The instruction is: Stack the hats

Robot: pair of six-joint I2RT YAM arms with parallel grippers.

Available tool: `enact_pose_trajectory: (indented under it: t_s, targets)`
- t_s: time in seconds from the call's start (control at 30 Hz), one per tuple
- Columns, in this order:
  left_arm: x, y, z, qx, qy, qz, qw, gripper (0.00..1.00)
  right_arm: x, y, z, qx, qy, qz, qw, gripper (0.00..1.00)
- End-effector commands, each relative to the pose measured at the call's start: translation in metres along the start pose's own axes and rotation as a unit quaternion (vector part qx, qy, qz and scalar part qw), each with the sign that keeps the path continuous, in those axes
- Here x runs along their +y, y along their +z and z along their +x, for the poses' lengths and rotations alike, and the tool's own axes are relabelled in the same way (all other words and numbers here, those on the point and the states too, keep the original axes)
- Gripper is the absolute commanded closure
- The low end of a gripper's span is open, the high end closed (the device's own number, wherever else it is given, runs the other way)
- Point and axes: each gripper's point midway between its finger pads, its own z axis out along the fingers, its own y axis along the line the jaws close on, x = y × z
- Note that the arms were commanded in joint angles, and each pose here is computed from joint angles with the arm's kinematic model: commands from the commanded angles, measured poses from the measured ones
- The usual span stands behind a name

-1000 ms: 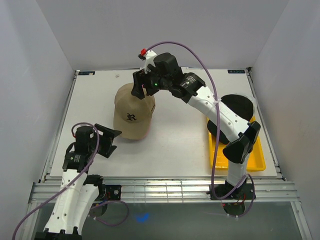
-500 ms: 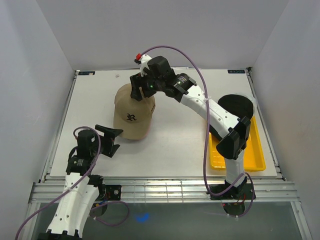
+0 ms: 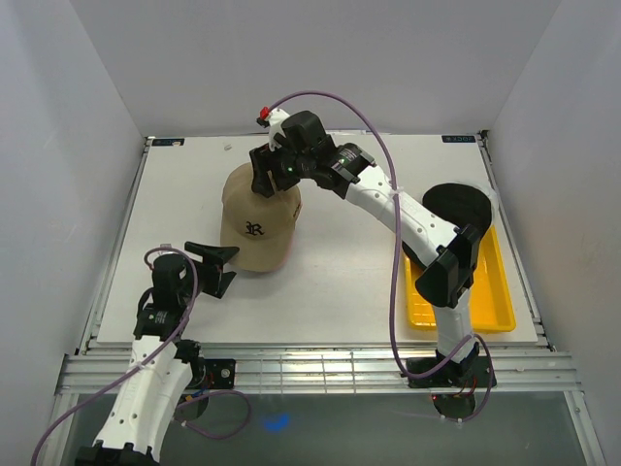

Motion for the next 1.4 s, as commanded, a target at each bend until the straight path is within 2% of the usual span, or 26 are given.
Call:
enact_pose_trajectory:
  t_s: [0.0,0.3,0.57,0.83,1.2,1.37]
  targets:
    - [-0.012,0.002,-0.004,-0.005,0.003,0.019,1.0,0.18,0.0,-0.001,-0.022,-0.034,-0.011,-0.003,0.999,0.3]
    - [-0.006,0.011,-0.004,0.0,-0.002,0.014,1.0,0.27,-0.003,0.003,-0.019,-0.03,-0.018,-0.002,0.999,0.32]
    - [0.001,0.018,-0.001,0.01,-0.009,0.006,1.0,0.49,-0.007,0.008,-0.013,-0.023,-0.019,0.003,1.0,0.33]
    - [0.013,0.023,0.003,0.019,-0.012,-0.016,1.0,0.64,-0.012,0.01,-0.012,-0.021,-0.019,0.008,1.0,0.33]
    - [0.038,0.03,0.007,0.024,-0.033,-0.068,0.997,0.71,-0.017,0.015,-0.004,-0.011,-0.017,0.012,1.0,0.33]
    - [0.05,0.03,0.006,0.015,-0.052,-0.095,0.994,0.71,-0.02,0.009,-0.011,-0.02,-0.016,0.016,1.0,0.28]
